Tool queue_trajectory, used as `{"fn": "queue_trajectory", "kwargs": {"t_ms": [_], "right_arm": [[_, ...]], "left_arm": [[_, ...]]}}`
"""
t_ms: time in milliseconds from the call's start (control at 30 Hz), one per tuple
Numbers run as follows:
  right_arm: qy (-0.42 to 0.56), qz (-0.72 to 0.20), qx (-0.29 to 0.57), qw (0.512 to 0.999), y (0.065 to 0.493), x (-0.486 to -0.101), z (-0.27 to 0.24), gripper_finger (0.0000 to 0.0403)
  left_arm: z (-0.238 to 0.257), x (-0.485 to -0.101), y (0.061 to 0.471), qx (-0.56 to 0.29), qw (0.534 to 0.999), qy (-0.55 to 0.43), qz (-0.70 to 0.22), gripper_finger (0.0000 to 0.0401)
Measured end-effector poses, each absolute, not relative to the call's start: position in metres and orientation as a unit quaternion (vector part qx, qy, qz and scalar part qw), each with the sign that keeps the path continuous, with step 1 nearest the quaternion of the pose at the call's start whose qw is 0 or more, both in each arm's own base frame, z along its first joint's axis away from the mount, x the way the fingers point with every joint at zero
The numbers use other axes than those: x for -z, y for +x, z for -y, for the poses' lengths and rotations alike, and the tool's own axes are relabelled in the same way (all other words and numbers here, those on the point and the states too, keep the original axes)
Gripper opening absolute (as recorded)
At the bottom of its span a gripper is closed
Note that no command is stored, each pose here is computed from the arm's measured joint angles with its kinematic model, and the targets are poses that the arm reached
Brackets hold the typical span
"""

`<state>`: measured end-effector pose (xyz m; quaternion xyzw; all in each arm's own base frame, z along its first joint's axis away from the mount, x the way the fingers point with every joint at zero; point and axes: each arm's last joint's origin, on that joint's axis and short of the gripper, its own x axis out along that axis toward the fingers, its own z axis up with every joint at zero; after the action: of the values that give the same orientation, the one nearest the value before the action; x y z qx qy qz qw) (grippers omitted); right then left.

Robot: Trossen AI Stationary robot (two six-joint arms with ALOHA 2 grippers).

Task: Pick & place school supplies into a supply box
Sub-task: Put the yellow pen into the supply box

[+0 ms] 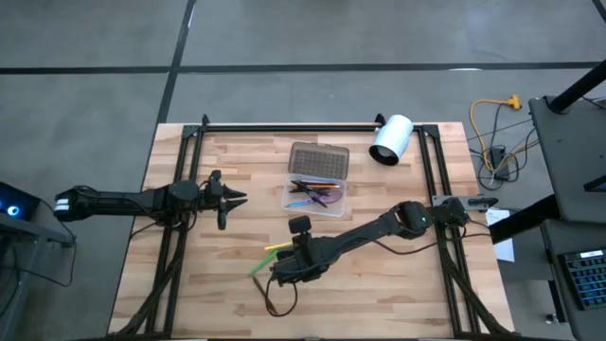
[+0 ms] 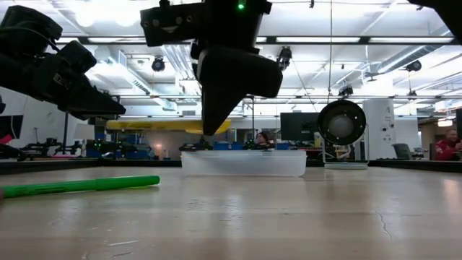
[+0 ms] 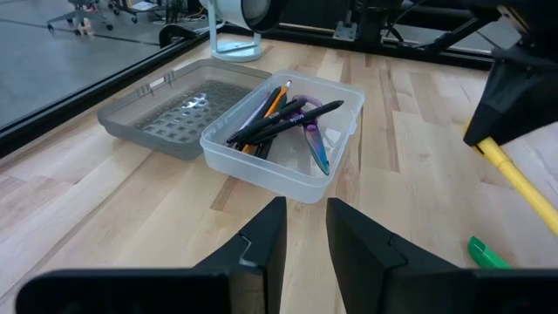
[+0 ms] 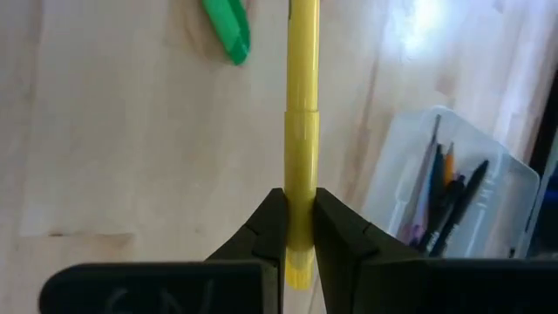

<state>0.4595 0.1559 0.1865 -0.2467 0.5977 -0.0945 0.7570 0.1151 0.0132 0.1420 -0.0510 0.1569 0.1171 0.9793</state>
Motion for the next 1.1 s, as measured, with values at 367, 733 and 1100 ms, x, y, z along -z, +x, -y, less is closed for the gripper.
{"fn": "queue_trajectory", "kwargs": {"t_ms": [367,733,1100], "right_arm": [[-0.257,-0.593,0.156,0.747,0.45,-0.198,-0.149,0.0026],[-0.255,-0.593,0.177,0.743,0.45,-0.197,-0.139,0.0026],[-0.248,-0.581,0.195,0.751,0.434,-0.198,-0.119,0.0026]], "left_arm": [[-0.013,-0.142,0.115,-0.117,0.979,-0.051,-0.157,0.0069],[-0.013,-0.142,0.115,-0.117,0.979,-0.051,-0.157,0.0069],[-0.013,-0.142,0.115,-0.117,0.979,-0.051,-0.157,0.0069]]}}
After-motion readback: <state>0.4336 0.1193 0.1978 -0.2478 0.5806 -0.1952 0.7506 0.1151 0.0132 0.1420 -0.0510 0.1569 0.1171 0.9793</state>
